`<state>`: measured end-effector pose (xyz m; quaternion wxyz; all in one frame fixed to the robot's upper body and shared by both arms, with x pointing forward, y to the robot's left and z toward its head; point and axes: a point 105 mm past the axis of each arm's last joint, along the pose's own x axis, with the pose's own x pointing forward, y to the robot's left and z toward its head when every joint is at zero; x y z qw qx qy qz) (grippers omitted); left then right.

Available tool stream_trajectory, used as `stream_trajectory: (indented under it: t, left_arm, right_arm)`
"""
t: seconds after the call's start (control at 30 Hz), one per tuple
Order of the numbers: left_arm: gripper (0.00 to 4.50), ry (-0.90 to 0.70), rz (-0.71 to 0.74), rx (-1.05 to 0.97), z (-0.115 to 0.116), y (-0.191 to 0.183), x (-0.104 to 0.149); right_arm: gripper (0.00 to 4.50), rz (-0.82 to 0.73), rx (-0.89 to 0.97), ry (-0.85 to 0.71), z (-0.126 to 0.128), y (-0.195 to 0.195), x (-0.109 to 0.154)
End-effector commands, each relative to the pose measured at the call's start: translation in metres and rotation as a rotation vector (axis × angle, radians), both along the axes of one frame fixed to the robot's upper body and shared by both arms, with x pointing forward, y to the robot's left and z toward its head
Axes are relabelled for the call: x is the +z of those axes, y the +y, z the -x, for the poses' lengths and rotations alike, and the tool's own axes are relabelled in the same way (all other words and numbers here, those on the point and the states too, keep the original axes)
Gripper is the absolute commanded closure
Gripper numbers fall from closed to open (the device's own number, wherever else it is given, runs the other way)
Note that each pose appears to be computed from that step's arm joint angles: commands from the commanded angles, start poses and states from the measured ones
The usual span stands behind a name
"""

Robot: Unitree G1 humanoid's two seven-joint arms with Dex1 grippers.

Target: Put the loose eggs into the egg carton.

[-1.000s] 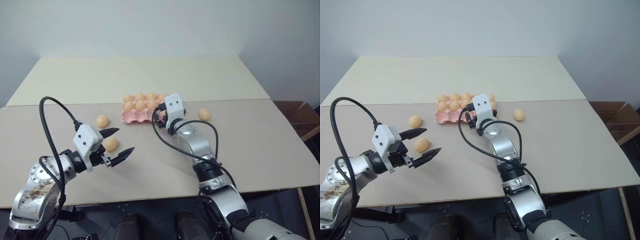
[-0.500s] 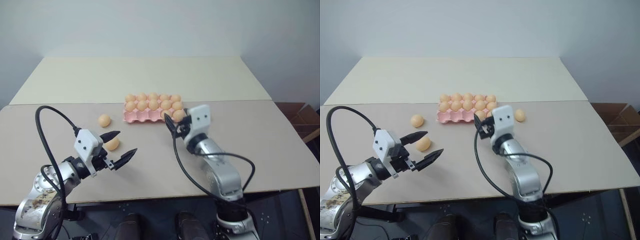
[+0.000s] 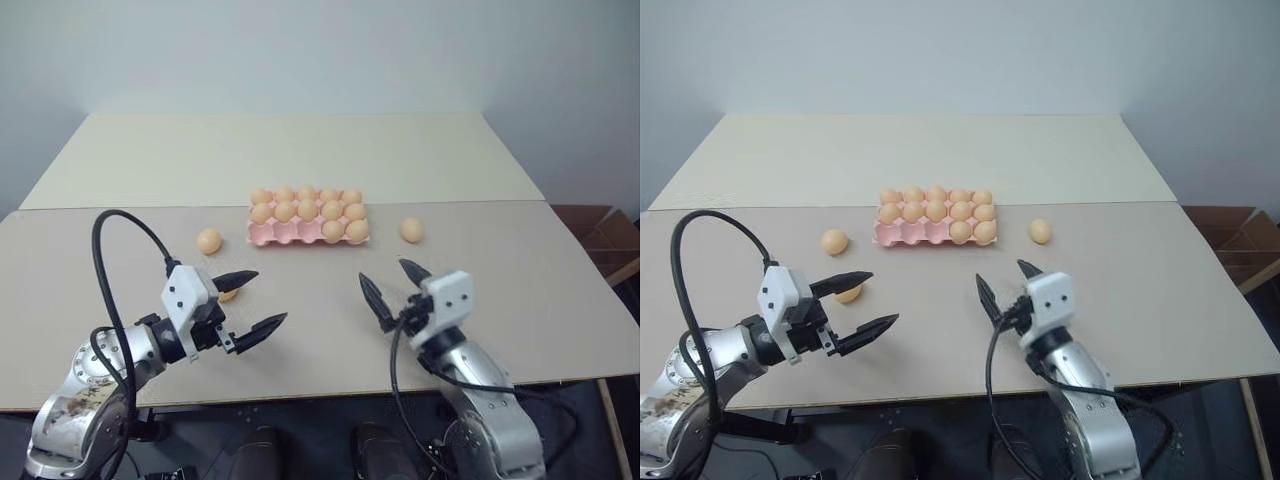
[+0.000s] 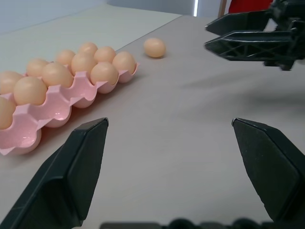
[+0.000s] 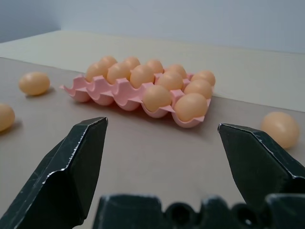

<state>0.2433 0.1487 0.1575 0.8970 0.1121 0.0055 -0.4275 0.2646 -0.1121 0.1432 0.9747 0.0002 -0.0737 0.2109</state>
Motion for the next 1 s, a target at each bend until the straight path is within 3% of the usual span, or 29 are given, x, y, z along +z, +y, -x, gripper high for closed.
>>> stream_trajectory:
  t: [0.03,0.27,0.47,0.6,0.77,1.0]
  left_arm:
    - [0.0,-0.049,0.003,-0.023,0.003,-0.004,0.007]
    - [0.0,-0.037,0.006,-0.03,-0.008,0.0,0.008]
    - [0.0,-0.001,-0.062,-0.148,-0.019,-0.006,0.007]
    - [0.0,0.002,-0.127,-0.243,-0.03,-0.019,0.008]
    - [0.0,-0.052,-0.134,-0.274,-0.049,-0.04,0.018]
    - [0.0,-0.065,-0.142,-0.325,-0.052,-0.063,0.019]
  right_arm:
    - [0.17,-0.042,-0.087,0.004,0.011,-0.015,0.004]
    - [0.17,0.007,-0.138,0.029,0.024,-0.02,-0.005]
    - [0.17,-0.039,-0.214,0.021,0.012,-0.024,0.005]
    - [0.08,0.002,-0.238,0.062,-0.008,-0.022,0.004]
    - [0.08,0.127,-0.355,0.053,-0.051,-0.029,0.01]
    - [0.08,0.161,-0.427,0.162,-0.112,-0.043,0.014]
